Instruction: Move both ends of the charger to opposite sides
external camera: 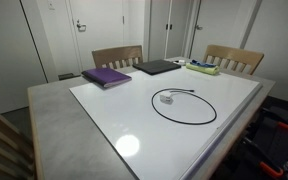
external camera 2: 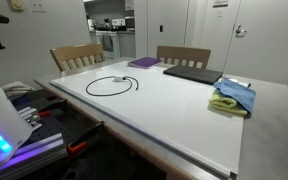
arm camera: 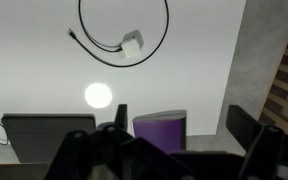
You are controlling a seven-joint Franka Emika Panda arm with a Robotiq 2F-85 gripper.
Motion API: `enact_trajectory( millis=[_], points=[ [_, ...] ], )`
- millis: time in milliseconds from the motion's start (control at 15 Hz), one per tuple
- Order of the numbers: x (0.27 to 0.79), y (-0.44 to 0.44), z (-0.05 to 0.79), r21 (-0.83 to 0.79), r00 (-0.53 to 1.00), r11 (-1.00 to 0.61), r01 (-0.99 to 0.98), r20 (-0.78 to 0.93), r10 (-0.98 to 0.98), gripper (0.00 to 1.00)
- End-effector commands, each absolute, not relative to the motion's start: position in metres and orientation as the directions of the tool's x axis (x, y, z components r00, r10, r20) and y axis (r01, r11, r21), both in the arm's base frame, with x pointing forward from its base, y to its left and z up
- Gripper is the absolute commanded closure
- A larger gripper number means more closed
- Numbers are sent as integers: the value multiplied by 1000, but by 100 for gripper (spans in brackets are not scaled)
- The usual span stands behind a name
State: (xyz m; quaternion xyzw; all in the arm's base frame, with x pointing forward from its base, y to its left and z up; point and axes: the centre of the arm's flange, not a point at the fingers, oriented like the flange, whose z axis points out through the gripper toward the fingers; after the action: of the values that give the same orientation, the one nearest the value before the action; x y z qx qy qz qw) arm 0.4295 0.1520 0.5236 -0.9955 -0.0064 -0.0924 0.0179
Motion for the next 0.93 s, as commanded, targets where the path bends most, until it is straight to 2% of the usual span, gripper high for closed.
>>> enact_trajectory(
  millis=[0,533,867],
  points=[
    [454,163,496,-54,987,-999,8,164,-1,0],
    [504,173,433,-63,989,-993,-96,111,-103,0],
    [526,169,396,-22,967,-969,-245,68,-246,0]
  ],
)
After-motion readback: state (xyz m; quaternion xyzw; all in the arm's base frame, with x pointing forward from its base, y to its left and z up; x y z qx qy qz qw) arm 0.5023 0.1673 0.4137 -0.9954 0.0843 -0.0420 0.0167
